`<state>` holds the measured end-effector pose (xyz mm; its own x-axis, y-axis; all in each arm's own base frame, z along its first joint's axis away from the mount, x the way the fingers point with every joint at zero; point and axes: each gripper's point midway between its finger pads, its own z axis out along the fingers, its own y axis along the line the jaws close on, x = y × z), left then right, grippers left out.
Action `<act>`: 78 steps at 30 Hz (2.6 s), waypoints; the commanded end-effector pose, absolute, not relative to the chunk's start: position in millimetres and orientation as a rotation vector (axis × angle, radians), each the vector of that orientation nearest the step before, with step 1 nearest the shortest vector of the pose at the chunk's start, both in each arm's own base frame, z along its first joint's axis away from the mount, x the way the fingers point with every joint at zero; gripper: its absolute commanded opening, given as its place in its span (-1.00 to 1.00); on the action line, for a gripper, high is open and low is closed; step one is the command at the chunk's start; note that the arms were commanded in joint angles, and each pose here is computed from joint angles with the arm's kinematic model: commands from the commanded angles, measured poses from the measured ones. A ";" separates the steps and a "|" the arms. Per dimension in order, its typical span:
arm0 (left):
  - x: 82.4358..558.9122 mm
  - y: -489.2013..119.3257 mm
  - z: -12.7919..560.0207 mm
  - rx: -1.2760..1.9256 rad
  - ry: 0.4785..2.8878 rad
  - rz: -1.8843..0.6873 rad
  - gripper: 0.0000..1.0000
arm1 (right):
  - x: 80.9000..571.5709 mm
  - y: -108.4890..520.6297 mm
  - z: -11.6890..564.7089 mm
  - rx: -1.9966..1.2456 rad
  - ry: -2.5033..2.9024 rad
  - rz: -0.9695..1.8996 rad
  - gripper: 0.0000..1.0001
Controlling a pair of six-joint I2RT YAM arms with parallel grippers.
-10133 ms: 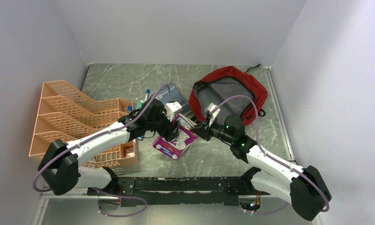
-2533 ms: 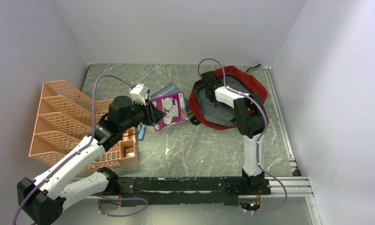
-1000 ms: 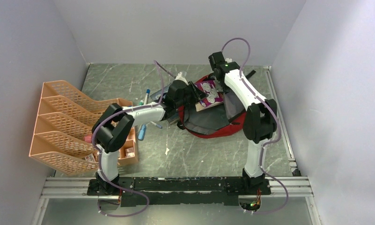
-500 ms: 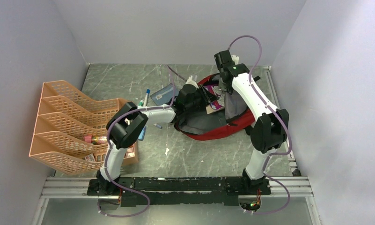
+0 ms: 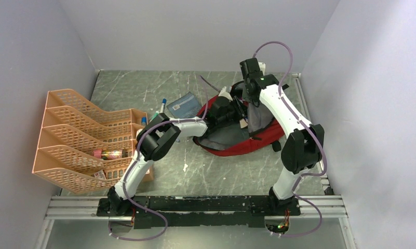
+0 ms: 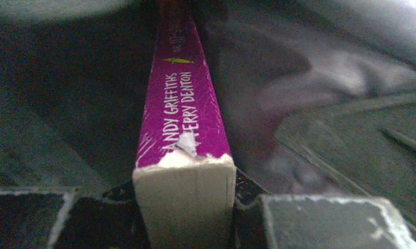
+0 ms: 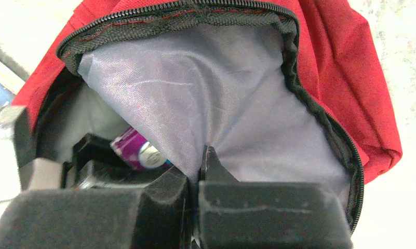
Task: Pack the student bag
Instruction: Place the book in the student bag.
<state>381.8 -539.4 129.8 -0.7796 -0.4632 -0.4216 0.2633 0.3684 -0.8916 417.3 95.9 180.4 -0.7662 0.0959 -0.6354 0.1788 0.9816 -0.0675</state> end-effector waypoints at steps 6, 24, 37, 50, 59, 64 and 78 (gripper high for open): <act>379.4 -578.9 185.5 -0.094 1.761 -1.628 -0.90 | 425.5 119.1 205.3 0.147 2.340 0.032 -1.00; 402.8 -606.1 130.0 -0.146 1.924 -1.498 -0.61 | 422.9 123.9 201.9 0.128 2.323 0.050 -1.00; 401.7 -580.8 143.2 -0.083 1.943 -1.384 0.85 | 424.0 115.7 195.2 0.149 2.302 0.012 -1.00; 411.7 -528.6 159.7 -0.101 1.947 -1.383 0.94 | 423.3 110.6 188.5 0.163 2.299 -0.004 -1.00; 386.9 -506.7 195.7 0.020 1.939 -1.417 0.95 | 423.7 94.2 180.4 0.192 2.297 -0.106 -0.99; 370.4 -490.4 215.1 0.018 1.930 -1.450 0.95 | 423.2 86.3 180.8 0.203 2.285 -0.140 -0.99; 342.3 -411.6 209.5 0.070 2.061 -1.137 0.95 | 430.7 66.6 182.2 0.205 2.249 -0.263 -0.99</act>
<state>345.2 -440.1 187.8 -0.7578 -0.3336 -0.5607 0.3454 0.5240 -0.7786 421.9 84.3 176.7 -0.6663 0.0841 -0.7409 0.1865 0.9808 -0.0564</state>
